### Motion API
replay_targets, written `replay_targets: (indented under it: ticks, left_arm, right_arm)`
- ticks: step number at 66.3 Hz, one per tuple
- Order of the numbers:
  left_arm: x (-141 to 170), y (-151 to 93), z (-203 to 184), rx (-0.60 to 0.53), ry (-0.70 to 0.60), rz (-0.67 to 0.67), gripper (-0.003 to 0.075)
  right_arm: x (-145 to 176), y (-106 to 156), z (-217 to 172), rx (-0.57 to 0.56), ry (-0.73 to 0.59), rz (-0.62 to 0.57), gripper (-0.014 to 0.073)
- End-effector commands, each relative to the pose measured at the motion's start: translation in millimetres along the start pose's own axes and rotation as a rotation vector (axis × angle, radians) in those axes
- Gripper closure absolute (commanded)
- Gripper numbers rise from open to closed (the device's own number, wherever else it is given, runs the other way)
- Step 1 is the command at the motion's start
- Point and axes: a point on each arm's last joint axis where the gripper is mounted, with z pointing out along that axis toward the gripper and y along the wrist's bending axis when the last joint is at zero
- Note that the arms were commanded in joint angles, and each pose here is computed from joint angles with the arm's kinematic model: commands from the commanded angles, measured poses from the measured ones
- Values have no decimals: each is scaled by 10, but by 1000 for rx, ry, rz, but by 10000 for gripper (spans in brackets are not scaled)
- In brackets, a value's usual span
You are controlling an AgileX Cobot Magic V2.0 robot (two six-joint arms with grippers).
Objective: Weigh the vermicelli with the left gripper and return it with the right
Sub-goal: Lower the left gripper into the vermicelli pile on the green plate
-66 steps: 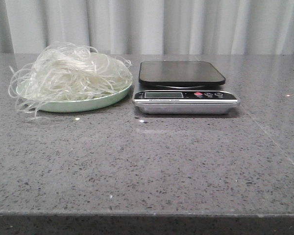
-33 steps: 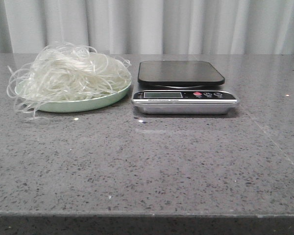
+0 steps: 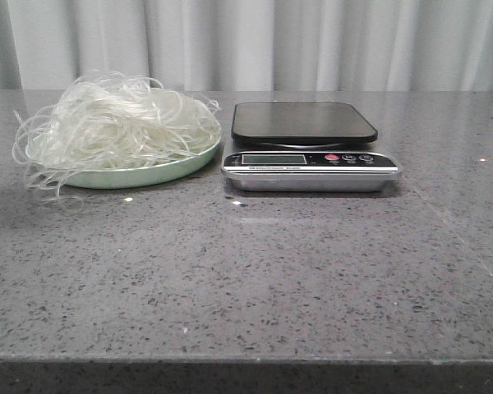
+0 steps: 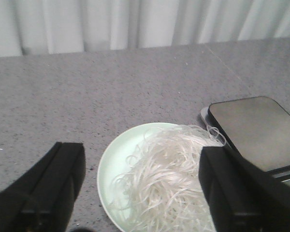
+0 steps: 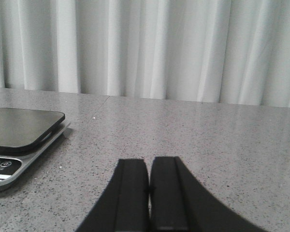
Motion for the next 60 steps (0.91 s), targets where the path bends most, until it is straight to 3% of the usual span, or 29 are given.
replay_targets:
  ticks: [1, 23, 49, 54, 60]
  left_arm:
    - [-216, -104, 247, 37, -3, 1, 171]
    - [-145, -227, 1138, 66, 305, -50, 172]
    - [254, -213, 1580, 52, 574, -56, 186]
    - [277, -224, 1609, 57, 612, -67, 277]
    - [215, -235, 1613, 63, 622, -62, 504]
  right_arm:
    - [-115, -8, -20, 11, -108, 2, 407]
    - [-115, -8, -20, 11, -108, 2, 407]
    - [-115, -8, -20, 11, -108, 2, 407]
    - [-115, -8, -20, 11, -108, 2, 407]
    - [-115, -8, -20, 11, -108, 2, 407]
